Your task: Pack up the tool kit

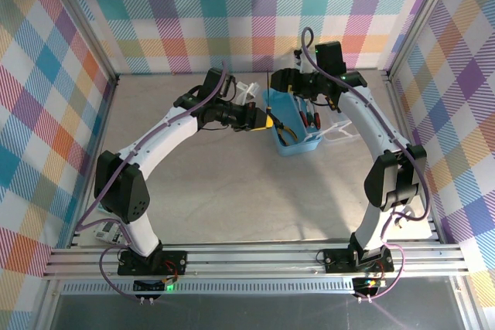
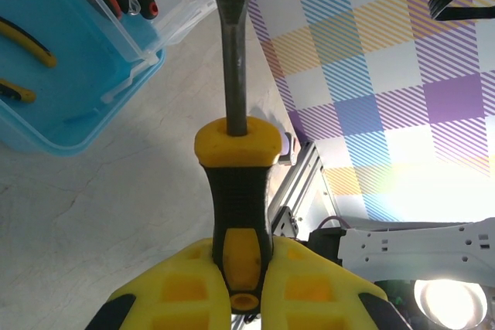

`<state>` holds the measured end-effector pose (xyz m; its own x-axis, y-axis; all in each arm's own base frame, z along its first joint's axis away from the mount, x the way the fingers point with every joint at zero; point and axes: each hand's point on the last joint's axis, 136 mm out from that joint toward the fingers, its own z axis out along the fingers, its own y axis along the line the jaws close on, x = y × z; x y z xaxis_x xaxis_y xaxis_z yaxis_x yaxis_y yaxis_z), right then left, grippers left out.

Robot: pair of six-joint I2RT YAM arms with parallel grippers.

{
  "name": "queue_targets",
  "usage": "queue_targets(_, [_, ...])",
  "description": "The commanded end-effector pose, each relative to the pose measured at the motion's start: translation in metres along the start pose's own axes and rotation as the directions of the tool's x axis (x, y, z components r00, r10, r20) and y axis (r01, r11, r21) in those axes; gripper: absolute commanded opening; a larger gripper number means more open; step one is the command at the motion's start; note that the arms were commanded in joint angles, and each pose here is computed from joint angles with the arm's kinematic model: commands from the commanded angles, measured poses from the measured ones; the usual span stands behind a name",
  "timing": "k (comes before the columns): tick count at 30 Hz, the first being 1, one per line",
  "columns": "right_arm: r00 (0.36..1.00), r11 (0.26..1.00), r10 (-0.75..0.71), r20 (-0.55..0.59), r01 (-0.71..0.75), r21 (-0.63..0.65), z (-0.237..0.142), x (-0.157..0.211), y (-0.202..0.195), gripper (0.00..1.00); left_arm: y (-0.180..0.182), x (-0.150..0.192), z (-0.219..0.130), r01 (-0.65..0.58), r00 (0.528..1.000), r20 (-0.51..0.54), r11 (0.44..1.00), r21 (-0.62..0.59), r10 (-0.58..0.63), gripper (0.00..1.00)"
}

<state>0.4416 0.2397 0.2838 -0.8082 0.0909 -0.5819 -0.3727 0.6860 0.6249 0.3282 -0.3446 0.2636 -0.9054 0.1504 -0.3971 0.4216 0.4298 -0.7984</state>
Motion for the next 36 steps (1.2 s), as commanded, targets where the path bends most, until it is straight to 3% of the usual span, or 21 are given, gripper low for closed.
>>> queue_targets(1, [0.999, 0.998, -0.036, 0.015, 0.035, 0.054, -0.015, -0.001, 0.007, 0.71, -0.015, -0.004, 0.002, -0.063, 0.998, 0.005, 0.996, 0.06, 0.062, 0.0])
queue_targets(7, [0.998, 0.978, -0.005, 0.07, -0.009, 0.209, -0.032, -0.005, -0.022, 0.7, -0.011, -0.003, 0.003, -0.056, 0.998, 0.0, 0.997, 0.048, 0.056, 0.0])
queue_targets(12, [0.995, 0.969, -0.033, 0.093, 0.009, 0.246, -0.042, -0.007, -0.023, 0.7, -0.006, -0.002, 0.006, -0.046, 0.999, -0.009, 0.998, 0.042, 0.046, 0.0])
queue_targets(18, [0.988, 0.991, -0.133, 0.081, 0.131, 0.029, -0.04, -0.002, 0.024, 0.72, 0.0, -0.001, 0.01, -0.034, 0.999, -0.017, 0.999, 0.033, 0.035, 0.0])
queue_targets(23, [0.987, 0.987, -0.162, -0.01, 0.162, -0.011, -0.017, 0.016, 0.034, 0.72, -0.002, -0.002, 0.009, -0.036, 0.999, -0.016, 0.999, 0.037, 0.036, 0.0])
queue_targets(32, [0.989, 0.992, -0.119, -0.085, 0.121, 0.025, 0.009, 0.034, 0.014, 0.48, -0.009, -0.001, 0.002, -0.051, 0.999, -0.007, 0.998, 0.034, 0.051, 0.0])
queue_targets(36, [0.989, 0.992, -0.123, -0.084, 0.122, -0.015, 0.011, 0.035, 0.02, 0.22, -0.011, -0.001, 0.001, -0.059, 0.998, -0.003, 0.998, 0.035, 0.059, 0.0])
